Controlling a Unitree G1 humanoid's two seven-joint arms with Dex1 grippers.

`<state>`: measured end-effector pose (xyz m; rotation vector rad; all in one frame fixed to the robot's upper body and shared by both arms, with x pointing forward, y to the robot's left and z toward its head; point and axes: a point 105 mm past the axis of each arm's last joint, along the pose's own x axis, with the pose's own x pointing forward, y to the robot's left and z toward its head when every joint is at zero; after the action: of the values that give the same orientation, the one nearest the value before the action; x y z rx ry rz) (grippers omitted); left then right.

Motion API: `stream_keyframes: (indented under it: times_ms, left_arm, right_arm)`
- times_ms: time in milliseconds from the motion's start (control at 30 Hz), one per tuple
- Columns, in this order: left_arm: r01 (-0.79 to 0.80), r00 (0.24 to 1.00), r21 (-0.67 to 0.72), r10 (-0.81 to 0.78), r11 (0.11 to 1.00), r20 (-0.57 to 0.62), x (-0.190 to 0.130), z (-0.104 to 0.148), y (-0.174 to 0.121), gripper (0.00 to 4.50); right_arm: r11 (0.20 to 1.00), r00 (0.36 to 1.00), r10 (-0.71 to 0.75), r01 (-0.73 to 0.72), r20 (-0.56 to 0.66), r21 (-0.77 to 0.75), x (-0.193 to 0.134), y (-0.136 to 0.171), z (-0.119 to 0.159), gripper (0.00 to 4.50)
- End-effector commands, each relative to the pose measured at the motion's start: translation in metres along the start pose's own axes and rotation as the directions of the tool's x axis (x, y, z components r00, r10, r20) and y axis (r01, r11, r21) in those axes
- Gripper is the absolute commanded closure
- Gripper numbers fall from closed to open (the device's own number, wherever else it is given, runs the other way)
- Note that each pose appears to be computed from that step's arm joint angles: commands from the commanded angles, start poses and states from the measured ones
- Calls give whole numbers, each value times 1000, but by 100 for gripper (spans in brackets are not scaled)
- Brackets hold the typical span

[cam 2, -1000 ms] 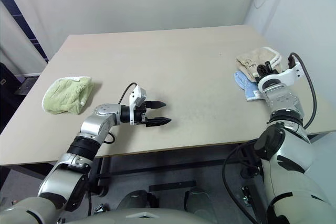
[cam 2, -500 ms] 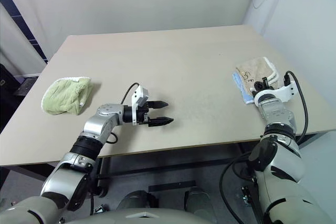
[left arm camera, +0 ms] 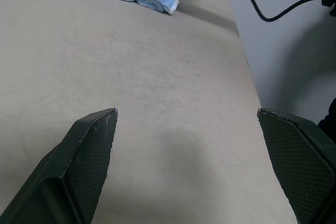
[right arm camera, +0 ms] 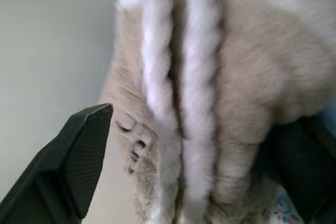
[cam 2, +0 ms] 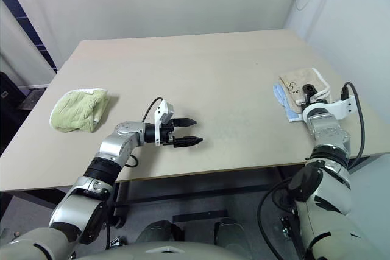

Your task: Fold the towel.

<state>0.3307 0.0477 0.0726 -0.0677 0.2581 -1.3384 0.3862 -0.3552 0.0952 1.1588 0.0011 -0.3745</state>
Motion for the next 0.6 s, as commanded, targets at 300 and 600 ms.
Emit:
stream_keyframes:
  times_ms: [300,600]
  left_arm:
    - [-34,994,87,24,996,111,-11,36,13,0]
    - [-98,977,94,77,991,201,-36,56,22,0]
  right_arm:
    - [951,975,218,-222,-40,-215,-94,34,8,7]
    - [320,757,428,-638,-494,-700,-164,88,-55,7]
